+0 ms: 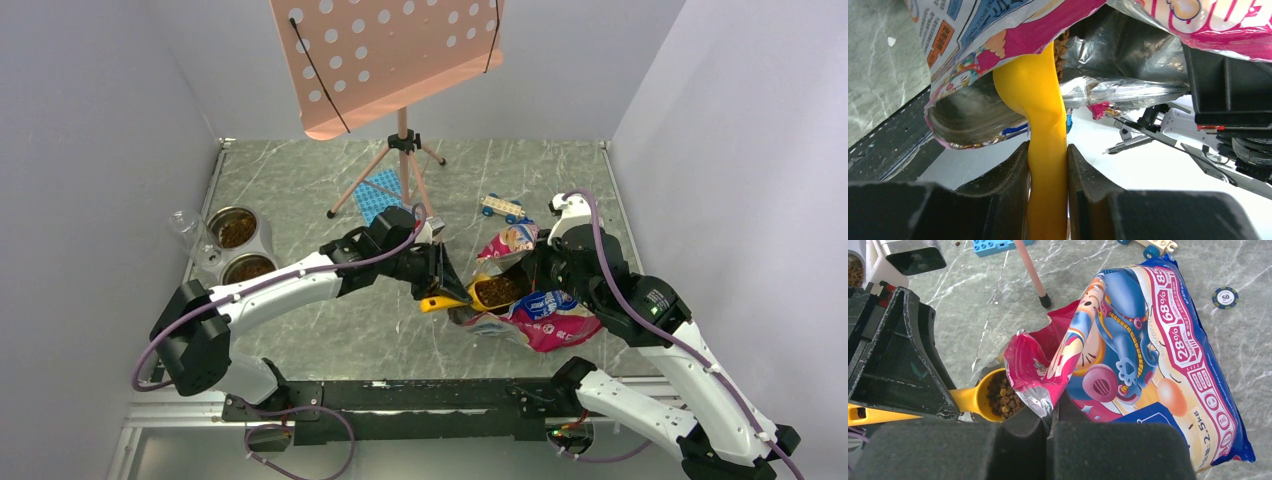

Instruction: Serve the pet food

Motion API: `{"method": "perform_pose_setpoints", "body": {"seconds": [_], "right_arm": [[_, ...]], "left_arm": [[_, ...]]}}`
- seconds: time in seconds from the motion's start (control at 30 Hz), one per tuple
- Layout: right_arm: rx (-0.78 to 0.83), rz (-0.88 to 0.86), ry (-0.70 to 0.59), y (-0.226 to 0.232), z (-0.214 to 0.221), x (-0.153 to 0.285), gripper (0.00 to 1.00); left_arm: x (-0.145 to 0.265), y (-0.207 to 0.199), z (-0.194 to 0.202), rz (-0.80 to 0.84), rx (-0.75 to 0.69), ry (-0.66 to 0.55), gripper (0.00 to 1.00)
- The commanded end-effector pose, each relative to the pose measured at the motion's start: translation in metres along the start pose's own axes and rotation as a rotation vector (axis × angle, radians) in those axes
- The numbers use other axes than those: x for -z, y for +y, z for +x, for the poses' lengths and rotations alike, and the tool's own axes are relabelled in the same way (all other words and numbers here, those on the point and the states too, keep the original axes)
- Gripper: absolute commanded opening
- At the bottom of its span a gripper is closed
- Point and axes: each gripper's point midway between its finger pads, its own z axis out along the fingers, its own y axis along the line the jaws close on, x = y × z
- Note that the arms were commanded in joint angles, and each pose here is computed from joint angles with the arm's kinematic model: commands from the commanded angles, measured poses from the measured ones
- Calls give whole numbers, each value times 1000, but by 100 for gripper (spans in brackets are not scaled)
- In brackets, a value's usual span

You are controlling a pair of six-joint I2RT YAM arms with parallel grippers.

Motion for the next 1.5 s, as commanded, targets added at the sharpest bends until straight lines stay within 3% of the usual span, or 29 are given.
{"method": "perform_pose_setpoints", "body": {"seconds": [0.0, 0.13, 0.23, 0.37, 0.53, 0.7, 1.47], "right_arm": [[-65, -104, -223, 23, -64, 22, 0], [-65, -93, -222, 20, -61, 21, 0], [-66, -104, -215, 23, -61, 20, 0], [-59, -89, -221, 20, -62, 21, 0], [-58, -95, -215, 21, -61, 19, 0], [-55, -93, -229, 21, -65, 22, 0], [-96, -78, -295, 12, -75, 42, 0]], "left_arm": [[12, -52, -10, 185, -142, -83, 0], [9, -30, -12, 57, -104, -54, 0], [-1, -10, -5, 85, -1, -14, 0], [9, -29, -4, 144, -88, -62, 0], [11, -16, -1, 156, -86, -50, 0], [20, -32, 7, 327, -171, -52, 0], [49, -43, 27, 482, -282, -61, 0]]}}
